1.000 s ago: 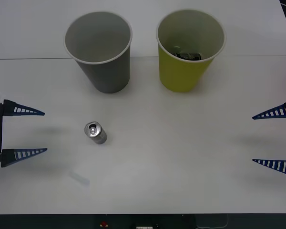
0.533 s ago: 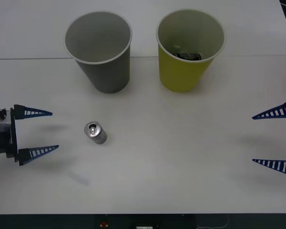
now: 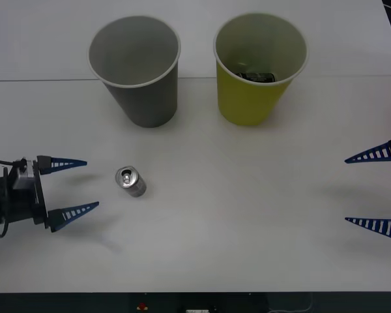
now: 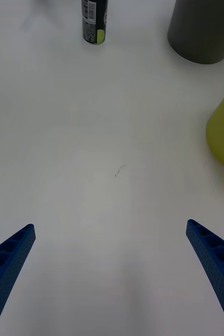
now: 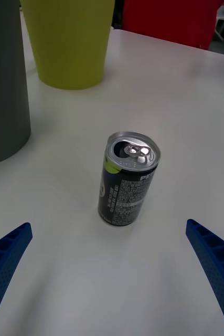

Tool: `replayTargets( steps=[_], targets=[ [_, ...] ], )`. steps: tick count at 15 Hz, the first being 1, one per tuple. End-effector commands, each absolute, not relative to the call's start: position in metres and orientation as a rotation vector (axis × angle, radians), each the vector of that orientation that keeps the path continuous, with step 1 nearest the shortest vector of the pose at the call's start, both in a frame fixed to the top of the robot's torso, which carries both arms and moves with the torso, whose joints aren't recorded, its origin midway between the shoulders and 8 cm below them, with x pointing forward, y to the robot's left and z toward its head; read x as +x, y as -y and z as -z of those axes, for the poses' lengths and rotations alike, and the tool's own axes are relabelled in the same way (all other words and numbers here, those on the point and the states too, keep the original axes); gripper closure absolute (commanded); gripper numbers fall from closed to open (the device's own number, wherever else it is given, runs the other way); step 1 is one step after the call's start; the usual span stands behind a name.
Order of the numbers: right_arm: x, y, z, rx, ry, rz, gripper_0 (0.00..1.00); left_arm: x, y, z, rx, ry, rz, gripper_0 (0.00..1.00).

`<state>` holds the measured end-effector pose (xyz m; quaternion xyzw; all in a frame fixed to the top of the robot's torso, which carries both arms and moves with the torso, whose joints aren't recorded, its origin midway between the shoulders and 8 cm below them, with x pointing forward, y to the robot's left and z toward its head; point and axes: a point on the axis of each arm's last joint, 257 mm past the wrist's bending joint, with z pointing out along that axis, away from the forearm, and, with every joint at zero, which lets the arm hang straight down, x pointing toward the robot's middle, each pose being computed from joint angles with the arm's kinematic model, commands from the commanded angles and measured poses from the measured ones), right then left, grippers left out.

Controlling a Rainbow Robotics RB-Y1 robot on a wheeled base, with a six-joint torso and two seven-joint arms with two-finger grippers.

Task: Put the can into the green bin and the plastic bottle into the gray bin

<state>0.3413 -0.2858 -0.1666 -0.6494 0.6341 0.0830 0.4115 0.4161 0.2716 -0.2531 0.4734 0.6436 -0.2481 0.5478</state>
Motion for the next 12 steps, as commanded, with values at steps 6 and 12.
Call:
replayTargets(
  steps=[6, 12],
  targets=[
    [0.341, 0.286, 0.167, -1.634, -1.596, -0.209, 0.0, 0.427, -0.238, 0.274, 1.004, -1.482, 0.556, 0.0],
    [0.341, 0.286, 0.167, -1.634, -1.596, -0.209, 0.0, 0.437, -0.212, 0.286, 0.963, -1.476, 0.585, 0.0]
  ],
)
